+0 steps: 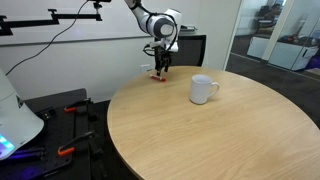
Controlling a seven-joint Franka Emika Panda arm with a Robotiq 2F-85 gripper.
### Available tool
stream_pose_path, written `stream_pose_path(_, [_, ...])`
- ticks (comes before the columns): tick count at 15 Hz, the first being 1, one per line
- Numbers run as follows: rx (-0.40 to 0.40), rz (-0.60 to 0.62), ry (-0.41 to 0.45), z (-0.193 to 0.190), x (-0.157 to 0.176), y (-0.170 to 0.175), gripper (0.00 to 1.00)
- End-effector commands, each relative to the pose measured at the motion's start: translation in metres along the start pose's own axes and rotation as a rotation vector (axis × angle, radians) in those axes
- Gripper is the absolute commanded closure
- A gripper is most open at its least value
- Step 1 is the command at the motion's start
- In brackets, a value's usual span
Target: Remove the red marker from the white mug
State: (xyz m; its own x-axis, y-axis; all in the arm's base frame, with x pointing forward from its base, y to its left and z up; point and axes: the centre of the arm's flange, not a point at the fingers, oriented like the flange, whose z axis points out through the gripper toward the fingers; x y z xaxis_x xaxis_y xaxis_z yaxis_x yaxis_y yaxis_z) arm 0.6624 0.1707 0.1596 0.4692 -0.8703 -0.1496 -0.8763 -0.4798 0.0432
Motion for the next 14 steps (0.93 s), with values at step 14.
stream_pose_path(14, [0.053,0.056,0.217,-0.063,-0.046,0.007,0.0])
